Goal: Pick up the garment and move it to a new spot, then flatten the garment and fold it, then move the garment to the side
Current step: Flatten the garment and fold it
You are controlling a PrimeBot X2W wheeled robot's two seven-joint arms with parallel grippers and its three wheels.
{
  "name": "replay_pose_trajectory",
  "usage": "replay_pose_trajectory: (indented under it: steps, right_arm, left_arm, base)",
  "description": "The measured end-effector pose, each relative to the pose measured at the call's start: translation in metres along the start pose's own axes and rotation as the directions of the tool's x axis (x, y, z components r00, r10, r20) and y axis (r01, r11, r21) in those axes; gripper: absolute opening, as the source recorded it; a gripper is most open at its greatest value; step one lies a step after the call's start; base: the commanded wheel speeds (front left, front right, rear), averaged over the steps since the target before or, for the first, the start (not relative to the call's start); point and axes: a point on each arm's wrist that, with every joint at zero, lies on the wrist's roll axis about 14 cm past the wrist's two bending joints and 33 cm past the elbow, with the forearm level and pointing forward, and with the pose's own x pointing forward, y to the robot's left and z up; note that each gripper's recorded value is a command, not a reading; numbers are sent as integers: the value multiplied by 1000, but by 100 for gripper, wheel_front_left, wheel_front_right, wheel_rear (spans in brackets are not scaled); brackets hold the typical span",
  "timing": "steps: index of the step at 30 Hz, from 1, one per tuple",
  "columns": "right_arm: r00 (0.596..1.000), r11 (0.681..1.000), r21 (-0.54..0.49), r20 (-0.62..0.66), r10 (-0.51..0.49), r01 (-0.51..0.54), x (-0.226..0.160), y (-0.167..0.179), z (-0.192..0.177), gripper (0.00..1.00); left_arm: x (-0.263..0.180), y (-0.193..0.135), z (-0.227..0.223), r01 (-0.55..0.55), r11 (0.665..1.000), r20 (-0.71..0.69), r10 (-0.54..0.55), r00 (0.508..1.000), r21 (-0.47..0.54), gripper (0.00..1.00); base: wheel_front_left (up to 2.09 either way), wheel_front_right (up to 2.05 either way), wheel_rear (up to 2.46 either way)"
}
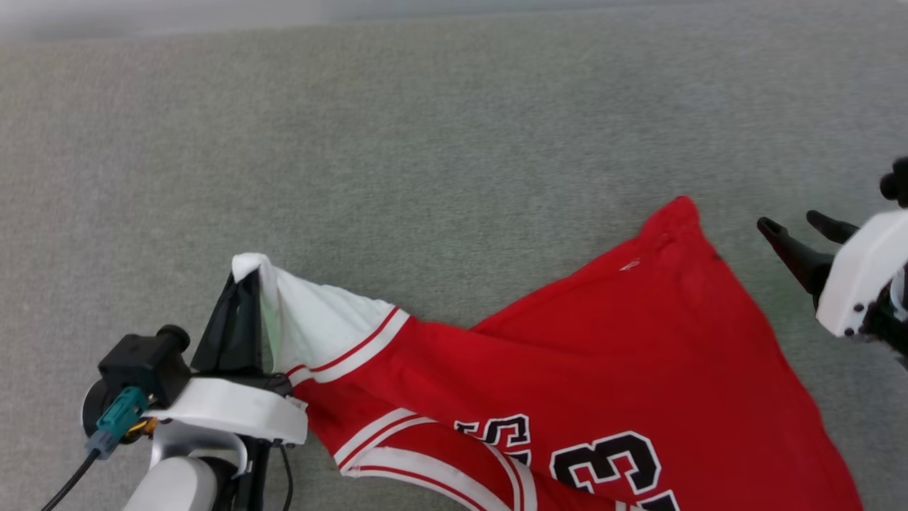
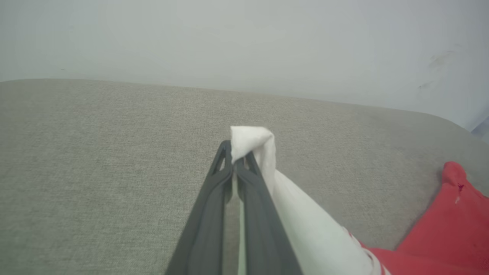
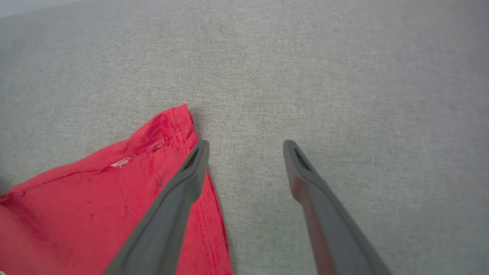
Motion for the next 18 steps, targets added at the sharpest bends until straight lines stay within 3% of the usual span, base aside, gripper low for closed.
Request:
replay_pose_trajectory:
  steps: [6,11,17,18]
  right_arm:
    - [963,994,-40,-254,92,-105,40,33,-16,100]
    - [915,983,-49,-378,144,-175,64,59,-33,100]
    - [859,983,-6,-487,158,-184,75,64,-49,100]
    - [854,983,-2,-495,160,-186,75,65,-50,49]
  left_arm:
    - [7,6,-8,-15,1000,-3,15,1000,-6,0]
    - [9,13,-15,-36,999,-8,36,999,-11,0]
    - [6,20,-22,-56,998,-19,56,998,-16,0]
    - [5,21,-22,-60,998,-20,60,998,-15,0]
  base:
    - [0,0,0]
    - [0,0,0]
    - [0,0,0]
    - [0,0,0]
